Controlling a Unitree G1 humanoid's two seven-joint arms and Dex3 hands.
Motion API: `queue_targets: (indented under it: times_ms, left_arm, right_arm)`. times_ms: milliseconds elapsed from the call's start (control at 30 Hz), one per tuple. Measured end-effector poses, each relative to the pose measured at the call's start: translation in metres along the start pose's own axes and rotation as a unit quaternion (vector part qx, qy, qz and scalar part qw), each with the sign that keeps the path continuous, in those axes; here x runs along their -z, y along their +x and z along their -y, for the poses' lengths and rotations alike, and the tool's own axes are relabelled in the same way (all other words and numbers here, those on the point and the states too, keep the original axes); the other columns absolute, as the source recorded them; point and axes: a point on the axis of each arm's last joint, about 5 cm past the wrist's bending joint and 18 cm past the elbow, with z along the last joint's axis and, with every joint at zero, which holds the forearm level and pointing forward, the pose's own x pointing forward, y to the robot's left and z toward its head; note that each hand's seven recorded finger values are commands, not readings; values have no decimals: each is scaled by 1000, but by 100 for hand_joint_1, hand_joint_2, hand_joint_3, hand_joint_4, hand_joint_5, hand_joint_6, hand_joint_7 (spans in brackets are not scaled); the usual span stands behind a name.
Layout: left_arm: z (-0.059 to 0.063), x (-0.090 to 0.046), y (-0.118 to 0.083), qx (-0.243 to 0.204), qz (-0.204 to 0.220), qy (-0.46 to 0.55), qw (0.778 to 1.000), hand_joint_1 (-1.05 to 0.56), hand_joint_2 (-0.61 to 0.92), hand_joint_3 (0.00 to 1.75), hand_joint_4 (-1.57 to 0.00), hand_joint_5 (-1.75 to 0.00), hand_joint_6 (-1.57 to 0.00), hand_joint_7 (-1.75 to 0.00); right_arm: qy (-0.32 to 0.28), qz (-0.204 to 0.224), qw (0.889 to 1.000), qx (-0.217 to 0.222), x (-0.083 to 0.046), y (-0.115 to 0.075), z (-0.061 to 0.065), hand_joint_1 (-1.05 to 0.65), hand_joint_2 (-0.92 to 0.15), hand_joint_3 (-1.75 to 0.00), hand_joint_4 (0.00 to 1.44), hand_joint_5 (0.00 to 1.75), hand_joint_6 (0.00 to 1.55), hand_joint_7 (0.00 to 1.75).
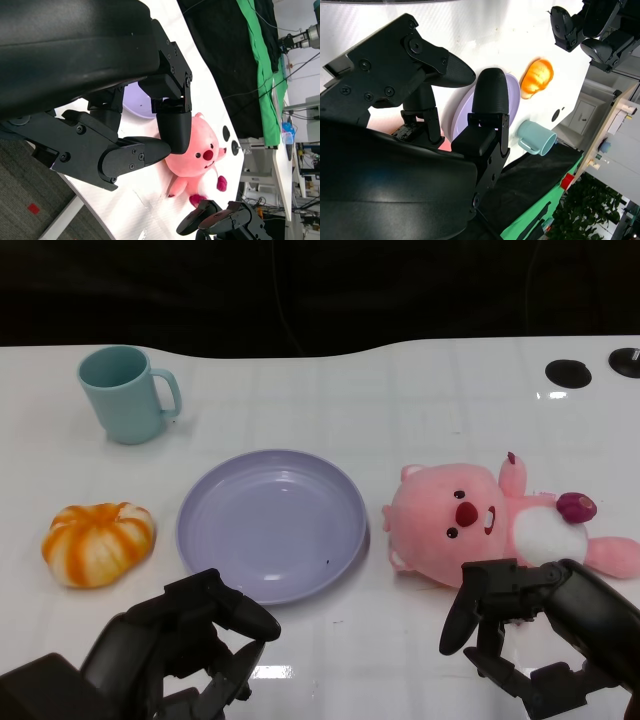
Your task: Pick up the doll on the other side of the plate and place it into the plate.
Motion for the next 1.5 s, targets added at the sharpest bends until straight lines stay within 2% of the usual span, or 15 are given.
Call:
queue_targets:
  times_ms: [1067, 1133, 1333, 1500]
  left_arm:
    - [-1, 0, 0, 1, -1, 4, 1000, -34, 72, 71, -62, -174, -66, -118]
    - [-1, 0, 0, 1, -1, 5, 1000, -34, 72, 71, -62, -175, -66, -119]
    - [-1, 0, 0, 1, 0, 5, 1000, -35, 72, 71, -63, -173, -67, -118]
    - [-1, 0, 0, 1, 1, 5, 1000, -34, 72, 70, -63, -172, -66, -117]
  right_arm:
    - [0, 1, 1000, 0, 0, 0, 0, -13, -49, -107, 80, 142, 74, 112]
    - [-1, 3, 1000, 0, 0, 0, 0, -13, -49, -107, 80, 141, 72, 110]
    - [-3, 6, 1000, 2, 0, 0, 0, -12, -53, -99, 77, 144, 69, 86]
    - [-1, 4, 1000, 14, -2, 0, 1, -12, -54, -96, 64, 149, 59, 79]
